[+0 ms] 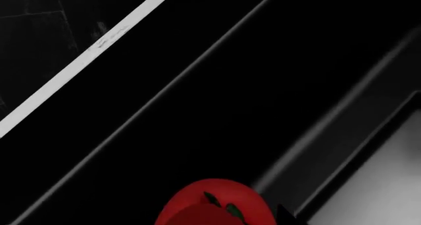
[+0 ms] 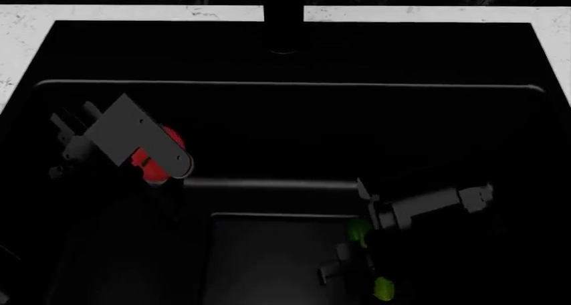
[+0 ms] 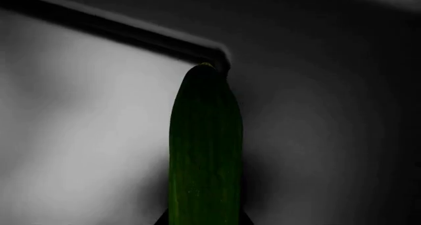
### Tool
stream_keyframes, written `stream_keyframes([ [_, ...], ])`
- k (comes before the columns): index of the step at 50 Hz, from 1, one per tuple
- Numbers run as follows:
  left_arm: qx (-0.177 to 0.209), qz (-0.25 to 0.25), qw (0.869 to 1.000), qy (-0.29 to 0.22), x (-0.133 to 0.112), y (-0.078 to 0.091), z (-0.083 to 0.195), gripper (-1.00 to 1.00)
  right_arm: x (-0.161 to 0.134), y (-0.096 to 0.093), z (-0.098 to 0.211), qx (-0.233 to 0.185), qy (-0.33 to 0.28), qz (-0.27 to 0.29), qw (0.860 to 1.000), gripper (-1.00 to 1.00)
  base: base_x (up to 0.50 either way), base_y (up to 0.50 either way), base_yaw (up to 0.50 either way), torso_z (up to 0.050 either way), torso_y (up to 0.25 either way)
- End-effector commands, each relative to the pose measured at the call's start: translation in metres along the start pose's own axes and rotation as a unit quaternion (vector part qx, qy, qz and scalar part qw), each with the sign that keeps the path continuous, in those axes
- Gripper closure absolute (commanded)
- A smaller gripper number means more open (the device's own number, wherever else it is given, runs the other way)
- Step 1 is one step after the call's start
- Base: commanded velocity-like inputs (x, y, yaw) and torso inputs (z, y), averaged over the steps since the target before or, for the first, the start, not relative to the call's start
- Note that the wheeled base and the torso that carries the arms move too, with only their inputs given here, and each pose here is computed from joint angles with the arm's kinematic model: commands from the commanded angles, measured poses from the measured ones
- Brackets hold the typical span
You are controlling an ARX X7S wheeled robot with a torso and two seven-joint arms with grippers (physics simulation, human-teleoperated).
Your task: Pick the vegetables from the sink and place them on the cutting board.
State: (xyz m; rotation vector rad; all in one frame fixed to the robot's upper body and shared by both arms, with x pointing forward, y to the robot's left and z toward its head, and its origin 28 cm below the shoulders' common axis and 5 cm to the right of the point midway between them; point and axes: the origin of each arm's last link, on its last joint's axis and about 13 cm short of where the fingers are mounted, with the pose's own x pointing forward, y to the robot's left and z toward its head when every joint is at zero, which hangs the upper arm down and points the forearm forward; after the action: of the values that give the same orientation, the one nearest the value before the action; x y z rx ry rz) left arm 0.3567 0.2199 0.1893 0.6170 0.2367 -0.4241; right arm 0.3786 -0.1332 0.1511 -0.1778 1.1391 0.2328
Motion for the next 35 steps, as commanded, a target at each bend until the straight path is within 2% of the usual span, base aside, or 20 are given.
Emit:
stream_keyframes([
  [1,-0.009,-0.002,1.0,-0.018,-0.002,-0.004,-0.003,1.0,-0.016,-0.002,0.001,-0.004,-0.013,0.001,1.0,1.0,0.0,0.0,0.0,-0.011,0.0],
  [13,-0.016,0.009,1.0,-0.021,-0.003,-0.002,-0.006,1.0,-0.04,-0.002,0.0,-0.008,-0.043,-0.006,0.999,1.0,0.0,0.0,0.0,0.0,0.225],
  [21,-0.026,0.02,0.999,-0.026,-0.005,0.001,-0.004,1.0,-0.066,-0.005,-0.005,-0.007,-0.084,-0.023,0.996,1.0,0.0,0.0,0.0,0.0,0.25],
  [24,-0.026,0.023,0.999,-0.026,-0.005,0.001,-0.005,1.0,-0.071,-0.005,-0.007,-0.026,-0.108,-0.024,0.994,1.0,0.0,0.0,0.0,0.0,0.25],
  [29,-0.04,0.049,0.998,-0.029,-0.003,0.006,-0.004,1.0,-0.079,-0.007,-0.011,-0.033,-0.127,-0.035,0.991,1.0,0.0,0.0,0.0,0.0,0.25],
  [35,-0.044,0.051,0.997,-0.027,-0.003,0.006,-0.005,1.0,-0.086,-0.007,-0.013,-0.043,-0.141,-0.043,0.988,1.0,0.0,0.0,0.0,0.0,0.25],
])
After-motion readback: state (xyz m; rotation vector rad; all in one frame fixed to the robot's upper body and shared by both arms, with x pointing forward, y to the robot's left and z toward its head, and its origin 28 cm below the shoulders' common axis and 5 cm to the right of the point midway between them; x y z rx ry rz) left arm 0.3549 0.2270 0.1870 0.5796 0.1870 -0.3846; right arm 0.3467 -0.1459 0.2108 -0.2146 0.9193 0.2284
